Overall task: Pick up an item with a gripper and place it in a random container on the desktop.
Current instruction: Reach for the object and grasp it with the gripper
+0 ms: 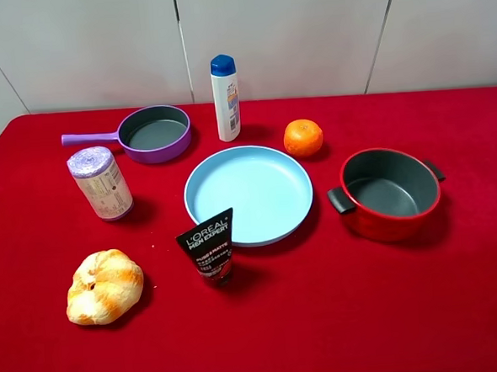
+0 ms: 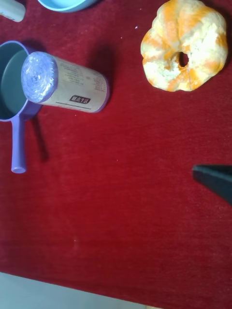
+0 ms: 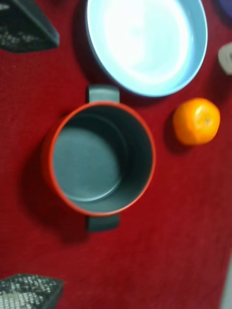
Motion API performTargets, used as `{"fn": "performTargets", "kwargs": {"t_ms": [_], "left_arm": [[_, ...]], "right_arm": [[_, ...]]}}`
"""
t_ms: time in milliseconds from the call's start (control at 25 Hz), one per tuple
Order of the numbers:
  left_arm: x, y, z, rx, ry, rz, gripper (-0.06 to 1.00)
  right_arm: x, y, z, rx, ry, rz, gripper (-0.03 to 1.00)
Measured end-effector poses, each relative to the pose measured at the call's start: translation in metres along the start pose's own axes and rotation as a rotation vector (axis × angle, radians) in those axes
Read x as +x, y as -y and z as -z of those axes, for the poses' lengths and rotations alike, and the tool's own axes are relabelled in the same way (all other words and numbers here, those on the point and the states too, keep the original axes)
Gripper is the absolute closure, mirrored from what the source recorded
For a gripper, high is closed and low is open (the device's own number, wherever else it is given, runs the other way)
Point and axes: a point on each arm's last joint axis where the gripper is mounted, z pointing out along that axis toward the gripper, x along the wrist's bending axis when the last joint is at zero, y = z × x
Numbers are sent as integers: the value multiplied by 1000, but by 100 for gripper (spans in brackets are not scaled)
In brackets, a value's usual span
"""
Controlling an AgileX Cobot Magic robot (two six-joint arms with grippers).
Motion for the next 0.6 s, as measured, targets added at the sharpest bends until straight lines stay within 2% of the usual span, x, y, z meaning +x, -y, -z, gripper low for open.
{"fn": "performTargets", "kwargs": {"t_ms": [200,600], "left_arm": [[0,0,0,0,0,0,-5],[0,0,0,0,0,0,-5]], "right_arm": [[16,-15,-21,30,-102,134,27],[58,-27,-61,52,-241,358,27]]}}
